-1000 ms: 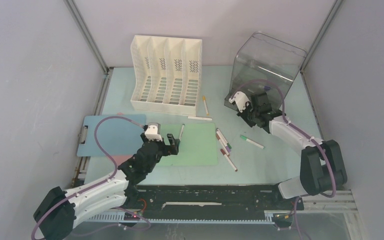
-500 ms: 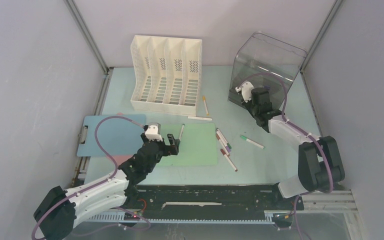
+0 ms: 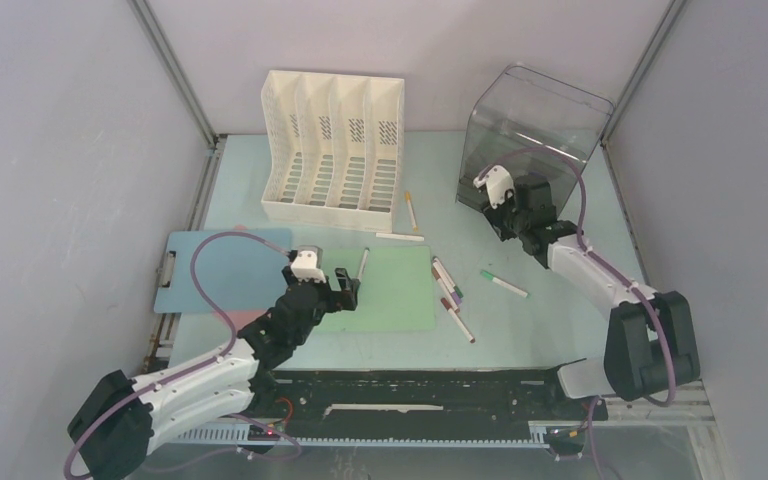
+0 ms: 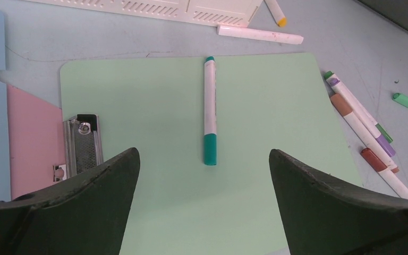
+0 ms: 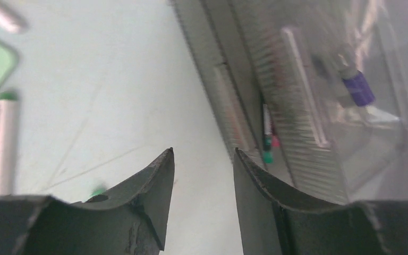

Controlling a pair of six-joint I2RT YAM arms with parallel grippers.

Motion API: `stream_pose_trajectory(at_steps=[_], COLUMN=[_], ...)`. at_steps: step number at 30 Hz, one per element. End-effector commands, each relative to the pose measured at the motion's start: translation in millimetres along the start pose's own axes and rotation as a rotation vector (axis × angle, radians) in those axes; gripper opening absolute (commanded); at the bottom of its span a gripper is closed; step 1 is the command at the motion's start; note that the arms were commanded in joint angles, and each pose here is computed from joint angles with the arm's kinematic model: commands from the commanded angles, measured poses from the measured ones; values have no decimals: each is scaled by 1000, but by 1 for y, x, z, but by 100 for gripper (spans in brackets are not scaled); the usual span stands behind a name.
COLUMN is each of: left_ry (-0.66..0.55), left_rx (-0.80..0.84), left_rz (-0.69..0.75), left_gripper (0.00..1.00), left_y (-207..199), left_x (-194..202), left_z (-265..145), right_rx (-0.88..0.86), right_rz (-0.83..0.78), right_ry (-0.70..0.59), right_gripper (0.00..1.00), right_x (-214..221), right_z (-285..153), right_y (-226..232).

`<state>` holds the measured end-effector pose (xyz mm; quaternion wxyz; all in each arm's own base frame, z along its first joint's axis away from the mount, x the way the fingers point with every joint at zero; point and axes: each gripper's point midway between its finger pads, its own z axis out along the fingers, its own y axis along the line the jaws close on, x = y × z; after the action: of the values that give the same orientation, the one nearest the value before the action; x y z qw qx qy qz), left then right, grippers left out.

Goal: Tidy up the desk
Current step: Close the drawer in the storage box.

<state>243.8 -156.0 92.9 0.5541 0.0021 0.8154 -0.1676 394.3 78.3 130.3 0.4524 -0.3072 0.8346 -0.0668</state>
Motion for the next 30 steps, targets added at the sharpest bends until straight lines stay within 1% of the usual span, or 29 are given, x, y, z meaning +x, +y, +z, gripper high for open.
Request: stream_pose_trajectory(at_steps=[1, 2, 3, 5, 6, 7, 9, 12, 14, 17, 19, 25, 28, 30], left_ry=[-46, -45, -42, -38, -37, -36, -35, -33, -34, -34, -37, -42, -45, -47], left_rx=[1, 2, -1, -1, -1, -1, 0, 0, -1, -1, -1, -1, 2, 3], left_rz=[-16, -14, -13, -10, -10, -8, -8, -7, -8, -8, -9, -13, -15, -14], left_gripper=[100, 100, 100, 100, 100, 100, 100, 100, 100, 100, 100, 100, 100, 100], left_y=[-6, -7, -6, -7, -7, -7, -8, -8, -8, -7, -7, -7, -6, -7], left_x=[-19, -19, -18, -18, -19, -19, -19, -18, -18, -18, -18, -19, -19, -19], left_z=[3, 3, 4, 4, 5, 5, 5, 5, 5, 5, 5, 4, 3, 3], right_rx=[-252, -285, -301, -338, -342, -336, -312, -229, -147, 12, 105, 314, 323, 314], right_rz=[-15, -21, -17, -20, -11, 1, 12, 32, 51, 89, 111, 118, 118, 117], right_ry=[-81, -76, -72, -50, -37, -21, 14, 54, 86, 121, 138, 87, 85, 83], right_gripper=[51, 48, 42, 24, 20, 17, 16, 13, 11, 4, 3, 1, 3, 6], right_x=[-21, -19, -18, -13, -11, -9, -2, 6, 12, 18, 22, 18, 18, 17], right_z=[-23, -24, -24, -24, -22, -20, -14, -2, 6, 17, 21, 23, 21, 21], right_y=[36, 40, 42, 45, 44, 43, 39, 26, 14, -12, -26, -55, -57, -56])
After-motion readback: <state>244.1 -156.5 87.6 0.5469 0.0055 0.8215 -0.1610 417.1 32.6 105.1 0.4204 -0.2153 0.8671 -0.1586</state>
